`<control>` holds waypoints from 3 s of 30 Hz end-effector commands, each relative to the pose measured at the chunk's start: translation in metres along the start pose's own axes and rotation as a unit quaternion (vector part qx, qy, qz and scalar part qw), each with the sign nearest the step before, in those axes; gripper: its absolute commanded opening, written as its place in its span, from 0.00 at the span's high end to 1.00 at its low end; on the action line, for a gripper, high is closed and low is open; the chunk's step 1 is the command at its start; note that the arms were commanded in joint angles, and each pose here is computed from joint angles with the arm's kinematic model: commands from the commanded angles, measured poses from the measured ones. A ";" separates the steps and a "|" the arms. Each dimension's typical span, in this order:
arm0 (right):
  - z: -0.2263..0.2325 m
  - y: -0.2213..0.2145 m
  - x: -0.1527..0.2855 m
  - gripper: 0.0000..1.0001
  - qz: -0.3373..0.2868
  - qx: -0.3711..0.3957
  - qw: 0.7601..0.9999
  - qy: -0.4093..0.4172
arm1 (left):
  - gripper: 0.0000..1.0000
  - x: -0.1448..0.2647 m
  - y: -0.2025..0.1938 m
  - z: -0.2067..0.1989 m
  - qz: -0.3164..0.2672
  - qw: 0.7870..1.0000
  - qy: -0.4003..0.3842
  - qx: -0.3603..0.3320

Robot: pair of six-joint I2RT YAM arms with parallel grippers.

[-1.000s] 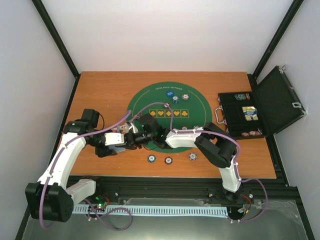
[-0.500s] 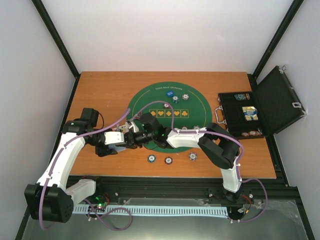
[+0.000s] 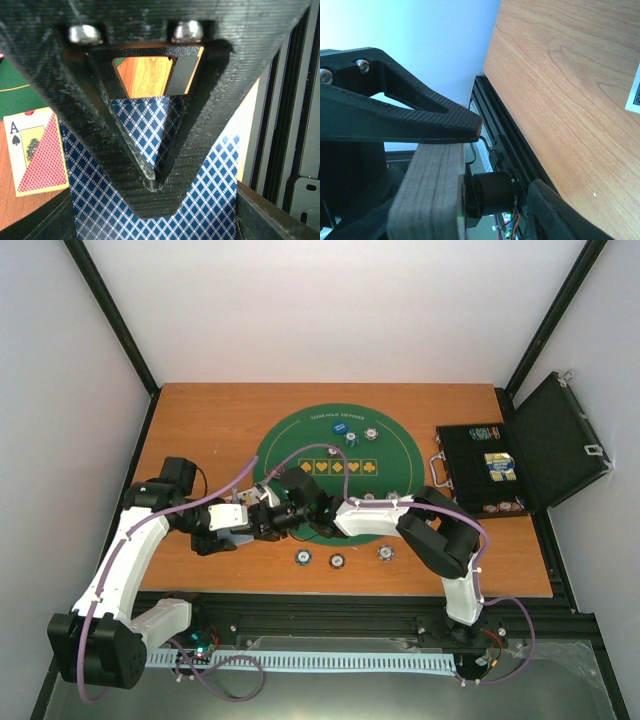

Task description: Distribute texas hold em gaming equipment

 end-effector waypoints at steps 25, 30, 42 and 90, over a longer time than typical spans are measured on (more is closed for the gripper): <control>0.003 0.003 0.011 0.45 0.004 0.006 1.000 -0.016 | 0.99 0.010 0.005 -0.004 -0.003 1.000 0.002 -0.020; 0.000 0.004 0.021 0.52 -0.001 0.012 0.999 -0.038 | 0.99 0.012 0.006 -0.003 -0.004 1.000 0.004 -0.021; 0.010 0.009 0.038 0.69 -0.019 0.019 0.999 -0.036 | 0.99 0.010 0.006 -0.002 -0.002 1.000 0.005 -0.018; -0.005 0.071 0.139 0.97 -0.093 0.013 0.994 -0.062 | 0.99 0.008 -0.002 -0.002 0.019 1.000 0.005 -0.013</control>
Point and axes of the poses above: each gripper's point midway between its finger pads, its own x axis back along the fingers, its own z axis along the line the jaws close on, y = z × x, the point moved 4 cm from there along x, back along the fingers, and after that the axes turned 4 degrees about x, right-handed, at the moved point
